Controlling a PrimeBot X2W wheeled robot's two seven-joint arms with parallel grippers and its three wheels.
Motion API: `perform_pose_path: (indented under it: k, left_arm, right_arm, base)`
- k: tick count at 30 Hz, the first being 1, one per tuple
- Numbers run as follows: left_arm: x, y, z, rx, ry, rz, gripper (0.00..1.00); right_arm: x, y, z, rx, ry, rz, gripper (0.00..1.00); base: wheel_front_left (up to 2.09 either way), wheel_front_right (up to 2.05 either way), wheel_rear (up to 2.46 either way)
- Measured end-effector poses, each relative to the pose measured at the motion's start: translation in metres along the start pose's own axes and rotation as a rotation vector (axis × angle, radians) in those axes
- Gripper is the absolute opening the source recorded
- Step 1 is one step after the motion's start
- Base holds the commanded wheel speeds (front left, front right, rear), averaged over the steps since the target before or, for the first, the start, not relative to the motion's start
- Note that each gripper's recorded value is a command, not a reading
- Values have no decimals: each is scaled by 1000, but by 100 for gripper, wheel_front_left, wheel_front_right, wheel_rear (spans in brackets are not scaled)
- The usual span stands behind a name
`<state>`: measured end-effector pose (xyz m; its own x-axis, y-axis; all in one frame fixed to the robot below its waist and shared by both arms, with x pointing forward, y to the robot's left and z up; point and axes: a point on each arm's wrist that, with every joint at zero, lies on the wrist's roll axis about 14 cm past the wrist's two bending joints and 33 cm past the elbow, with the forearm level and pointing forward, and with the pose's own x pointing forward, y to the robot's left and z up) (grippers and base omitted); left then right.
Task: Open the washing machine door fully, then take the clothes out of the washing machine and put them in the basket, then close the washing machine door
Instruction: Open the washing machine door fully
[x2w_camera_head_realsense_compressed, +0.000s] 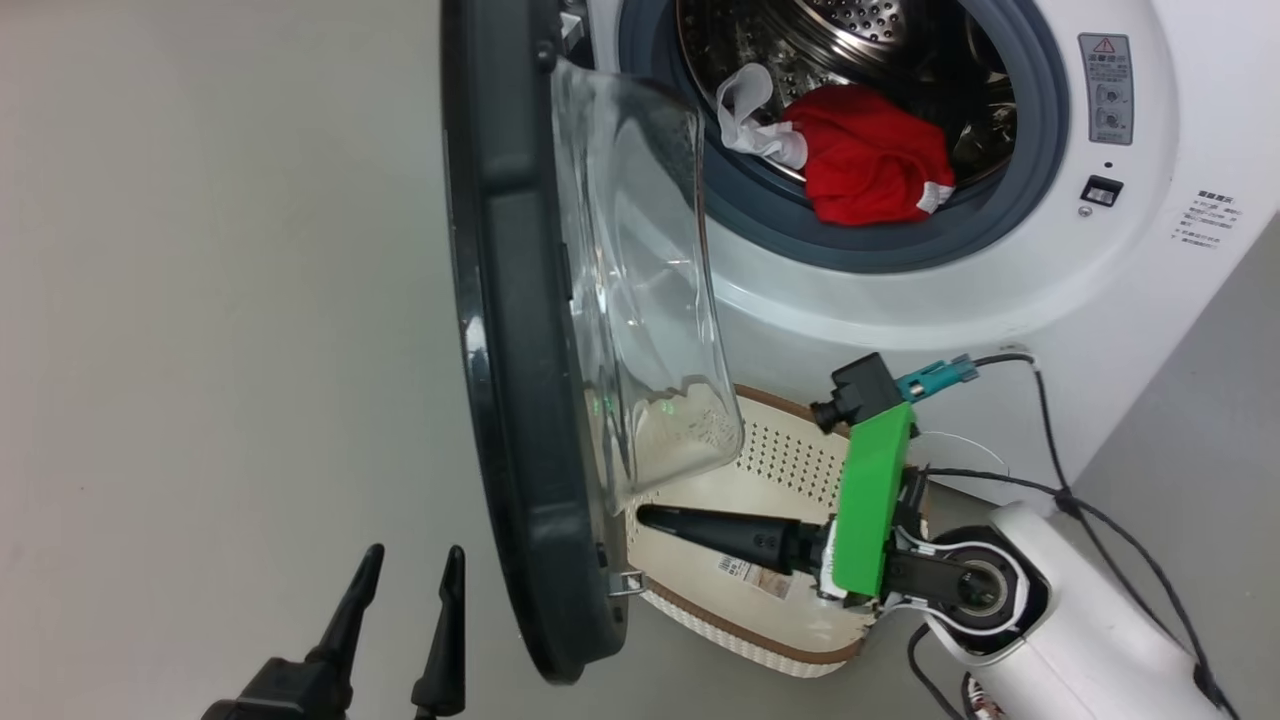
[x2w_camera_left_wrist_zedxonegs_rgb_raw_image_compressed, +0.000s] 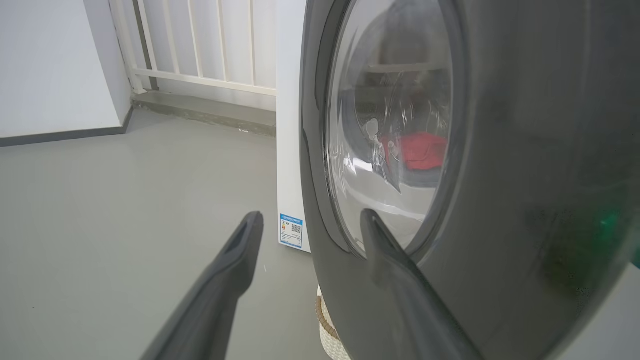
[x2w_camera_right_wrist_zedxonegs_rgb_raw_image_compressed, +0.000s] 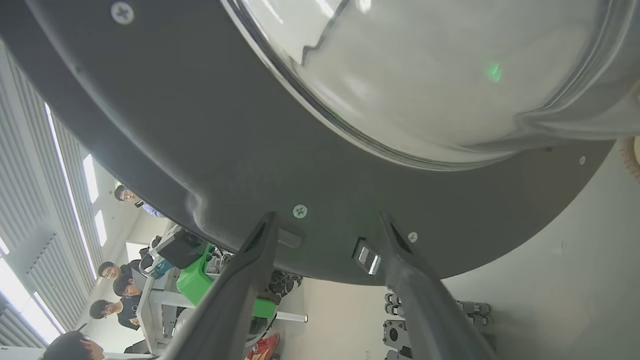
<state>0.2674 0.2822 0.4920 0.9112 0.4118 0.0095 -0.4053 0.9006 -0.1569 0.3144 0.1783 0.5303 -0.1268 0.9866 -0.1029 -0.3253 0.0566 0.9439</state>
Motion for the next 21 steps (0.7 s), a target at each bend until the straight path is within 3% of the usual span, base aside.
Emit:
perform_pose_path:
  k: [21]
  left_arm:
    - [10,-11,0,-9,-3,-38,100]
  right_arm:
    - [-79,-88,3,-77,-217,-345,100]
  base:
    - [0,0,0]
